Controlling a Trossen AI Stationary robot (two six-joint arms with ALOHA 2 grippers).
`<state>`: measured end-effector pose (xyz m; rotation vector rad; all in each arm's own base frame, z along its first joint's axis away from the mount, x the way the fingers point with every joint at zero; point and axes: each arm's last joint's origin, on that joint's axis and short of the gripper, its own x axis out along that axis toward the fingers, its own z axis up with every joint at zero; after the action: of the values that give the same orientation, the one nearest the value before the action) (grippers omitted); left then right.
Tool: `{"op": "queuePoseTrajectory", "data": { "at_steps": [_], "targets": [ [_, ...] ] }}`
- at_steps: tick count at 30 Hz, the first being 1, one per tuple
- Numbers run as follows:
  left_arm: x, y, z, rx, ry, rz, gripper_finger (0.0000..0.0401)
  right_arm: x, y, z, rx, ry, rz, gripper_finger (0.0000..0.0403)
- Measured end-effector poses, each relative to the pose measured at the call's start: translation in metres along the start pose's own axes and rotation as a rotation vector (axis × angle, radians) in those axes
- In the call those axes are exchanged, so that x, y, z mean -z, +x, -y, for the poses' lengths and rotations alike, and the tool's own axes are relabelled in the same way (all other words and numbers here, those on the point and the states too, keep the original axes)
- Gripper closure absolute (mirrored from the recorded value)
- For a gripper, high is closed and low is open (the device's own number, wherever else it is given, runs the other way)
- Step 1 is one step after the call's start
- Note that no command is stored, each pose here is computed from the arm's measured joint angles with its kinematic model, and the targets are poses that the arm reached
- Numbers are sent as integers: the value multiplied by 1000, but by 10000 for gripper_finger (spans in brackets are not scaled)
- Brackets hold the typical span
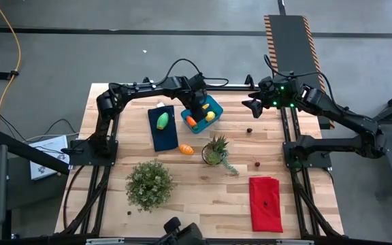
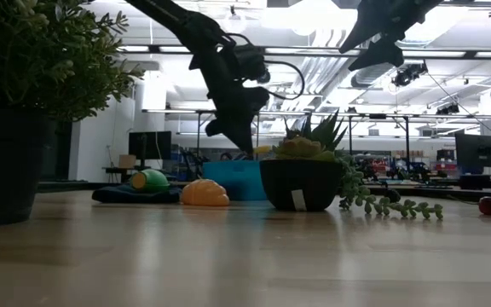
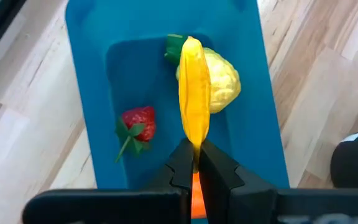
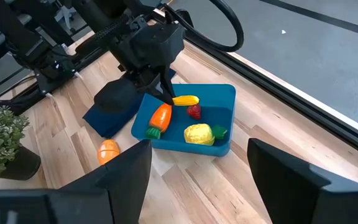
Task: Pick and placing Produce into tupperware
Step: Put the yellow corn into the blue bin
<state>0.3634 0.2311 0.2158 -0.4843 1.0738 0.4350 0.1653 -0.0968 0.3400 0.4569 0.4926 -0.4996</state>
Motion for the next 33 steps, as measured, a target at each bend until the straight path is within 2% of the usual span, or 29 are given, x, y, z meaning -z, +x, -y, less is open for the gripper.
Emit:
{"op": "queuePoseTrajectory", "data": {
  "at_steps": [15, 33],
  "targets": [
    [9, 22, -4, -7, -62, -99, 394, 0, 0, 0, 0, -15, 0, 147],
    [9, 31, -5, -2, -65, -108, 389, 0, 0, 0, 0, -26, 0, 147]
  ]
}}
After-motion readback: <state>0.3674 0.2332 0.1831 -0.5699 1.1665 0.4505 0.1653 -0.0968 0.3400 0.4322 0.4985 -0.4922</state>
